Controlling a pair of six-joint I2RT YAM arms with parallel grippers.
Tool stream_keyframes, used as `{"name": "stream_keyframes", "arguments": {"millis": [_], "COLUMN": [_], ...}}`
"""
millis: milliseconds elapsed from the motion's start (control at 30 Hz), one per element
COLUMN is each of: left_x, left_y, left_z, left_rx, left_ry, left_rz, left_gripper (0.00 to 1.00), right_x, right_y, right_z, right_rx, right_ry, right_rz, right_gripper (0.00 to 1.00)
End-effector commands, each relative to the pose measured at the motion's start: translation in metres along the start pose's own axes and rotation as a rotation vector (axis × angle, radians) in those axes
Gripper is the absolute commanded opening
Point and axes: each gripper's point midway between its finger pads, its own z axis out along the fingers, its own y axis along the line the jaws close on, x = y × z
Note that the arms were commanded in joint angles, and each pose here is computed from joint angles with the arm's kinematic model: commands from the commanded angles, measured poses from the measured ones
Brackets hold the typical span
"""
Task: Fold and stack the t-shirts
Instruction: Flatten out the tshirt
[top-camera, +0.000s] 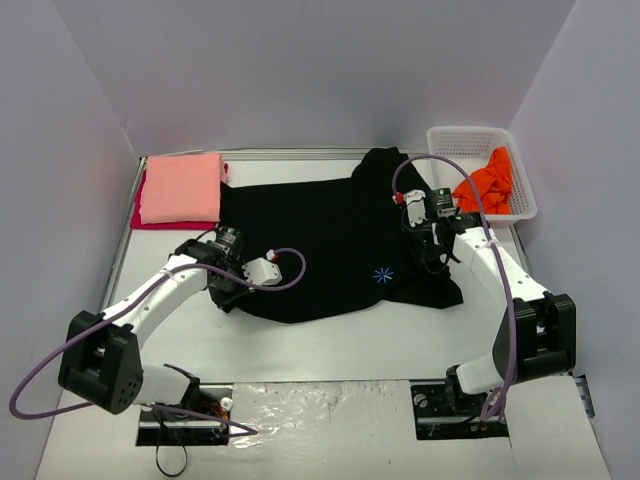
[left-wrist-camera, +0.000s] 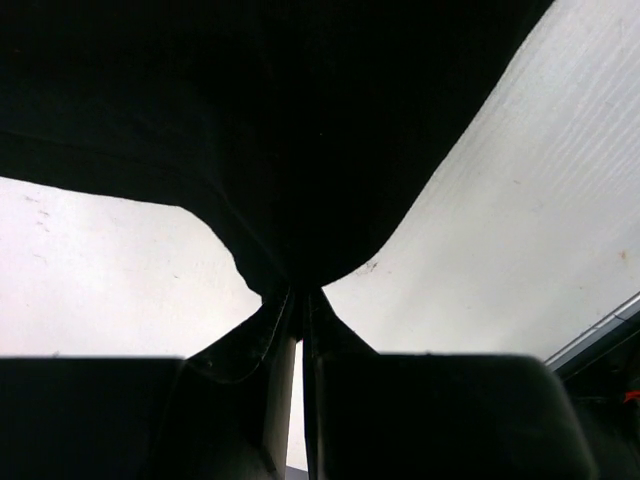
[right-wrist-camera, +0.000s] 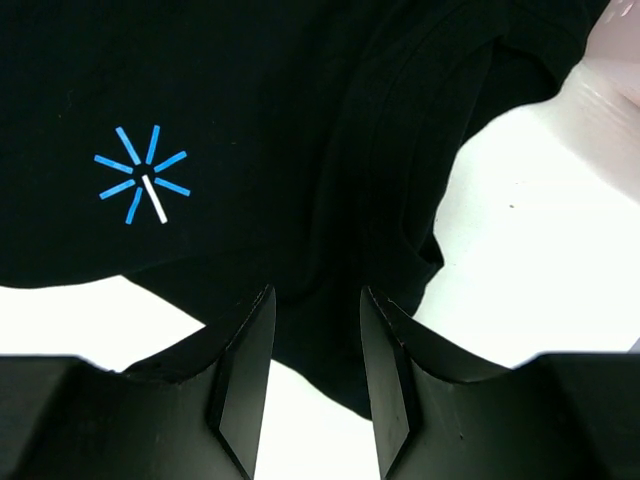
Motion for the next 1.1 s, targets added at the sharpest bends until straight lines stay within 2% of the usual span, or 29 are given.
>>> {"name": "stream_keyframes", "arguments": {"millis": [0,300,500,567,600,867,1067], "left_x": [-0.012,-0.025,-0.027,-0.028,-0.029,-0.036,-0.027], "left_y": [0.016,0.044,0.069,0.083,0.086,0.120,0.132], "left_z": [-0.011,-0.019,-0.015,-0.016,-0.014,0.012,0.035], "left_rx": [-0.062,-0.153,-0.198,-0.239,-0.238,-0.274,-0.273], "left_ry": [-0.039,-0.071,-0.051,-0.046,-0.041,0.000,0.054], "left_rz": [0.025,0.030,0.013,-0.015,-0.017,-0.058,-0.099], "left_gripper": [0.04,0.03,0.03,0.06,0.13,0.26,0.26], "right_x": [0.007,0.010,0.015,0.017,0.017,0.021,0.024], "right_y": [-0.004,-0.005,-0.007,-0.007,-0.007,-0.008,-0.007], "right_z": [0.003,0.009,0.016,0.018,0.019,0.024,0.027], "right_rx": [0.018,0.021,0.035,0.038,0.040,0.048,0.049], "right_ry": [0.021,0.038,0.065,0.074,0.073,0.096,0.108], "right_rz": [0.009,0.009,0.008,0.006,0.006,0.004,-0.003], "right_gripper": [0.36,0.35,0.35,0.35,0.35,0.35,0.35]}}
